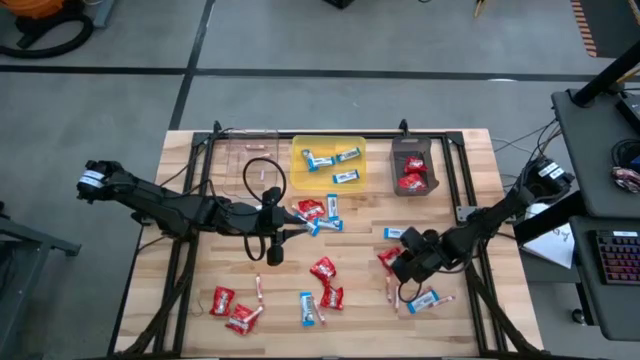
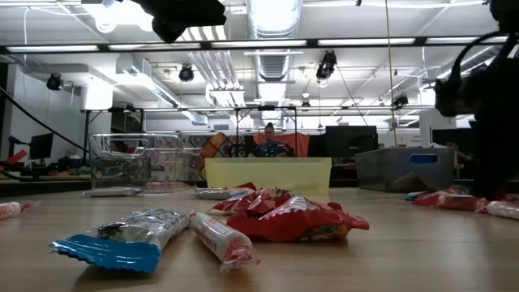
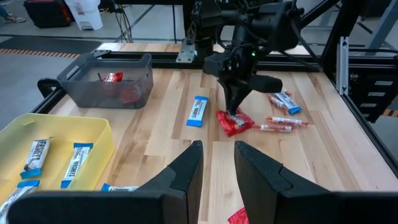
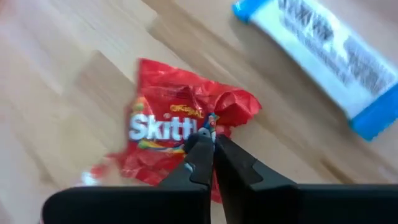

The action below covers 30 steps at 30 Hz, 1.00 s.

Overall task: Sort candy
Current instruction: Put the red candy into the black bin

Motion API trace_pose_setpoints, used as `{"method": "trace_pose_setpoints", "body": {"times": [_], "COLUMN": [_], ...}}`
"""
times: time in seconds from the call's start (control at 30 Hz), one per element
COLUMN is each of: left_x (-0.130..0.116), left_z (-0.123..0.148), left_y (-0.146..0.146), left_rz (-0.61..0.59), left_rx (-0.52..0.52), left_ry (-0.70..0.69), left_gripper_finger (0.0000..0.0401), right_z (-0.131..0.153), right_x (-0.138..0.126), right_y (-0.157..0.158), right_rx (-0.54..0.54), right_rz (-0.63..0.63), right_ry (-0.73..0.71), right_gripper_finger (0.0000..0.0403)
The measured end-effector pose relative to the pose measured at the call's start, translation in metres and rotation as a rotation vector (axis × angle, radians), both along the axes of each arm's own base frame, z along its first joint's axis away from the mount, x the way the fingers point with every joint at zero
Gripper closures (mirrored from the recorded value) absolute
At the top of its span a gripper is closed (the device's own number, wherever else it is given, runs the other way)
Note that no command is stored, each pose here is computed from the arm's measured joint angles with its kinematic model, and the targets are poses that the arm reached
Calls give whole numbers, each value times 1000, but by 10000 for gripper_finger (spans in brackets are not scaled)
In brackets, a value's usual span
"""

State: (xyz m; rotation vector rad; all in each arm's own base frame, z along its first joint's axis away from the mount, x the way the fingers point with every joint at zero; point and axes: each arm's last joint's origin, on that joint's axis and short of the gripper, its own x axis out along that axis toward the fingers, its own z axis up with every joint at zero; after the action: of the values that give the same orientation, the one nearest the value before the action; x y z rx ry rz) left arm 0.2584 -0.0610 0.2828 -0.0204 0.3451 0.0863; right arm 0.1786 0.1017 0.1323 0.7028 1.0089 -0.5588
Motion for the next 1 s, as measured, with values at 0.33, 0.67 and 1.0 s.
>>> {"method": "trace_pose_setpoints", "body": {"times": [0.33,0.67,1.0], "left_x": [0,2,50], "left_z": [0,-4,-60], "left_y": [0,-1,-22], "left_rz": [0,-4,-159], "left_rx": [0,-11,-26], "left_ry": [1,12,-90], "left_gripper_finger": [324,324,326], "right_z": [30,38,8], "right_x": [3,2,-22], "right_y": [-2,-2,6], "right_rx": [-54,-128,-395], "right_rz": [48,97,356], "right_ry": [-242,-312,-382], "right_gripper_finger": [394,394,394]}}
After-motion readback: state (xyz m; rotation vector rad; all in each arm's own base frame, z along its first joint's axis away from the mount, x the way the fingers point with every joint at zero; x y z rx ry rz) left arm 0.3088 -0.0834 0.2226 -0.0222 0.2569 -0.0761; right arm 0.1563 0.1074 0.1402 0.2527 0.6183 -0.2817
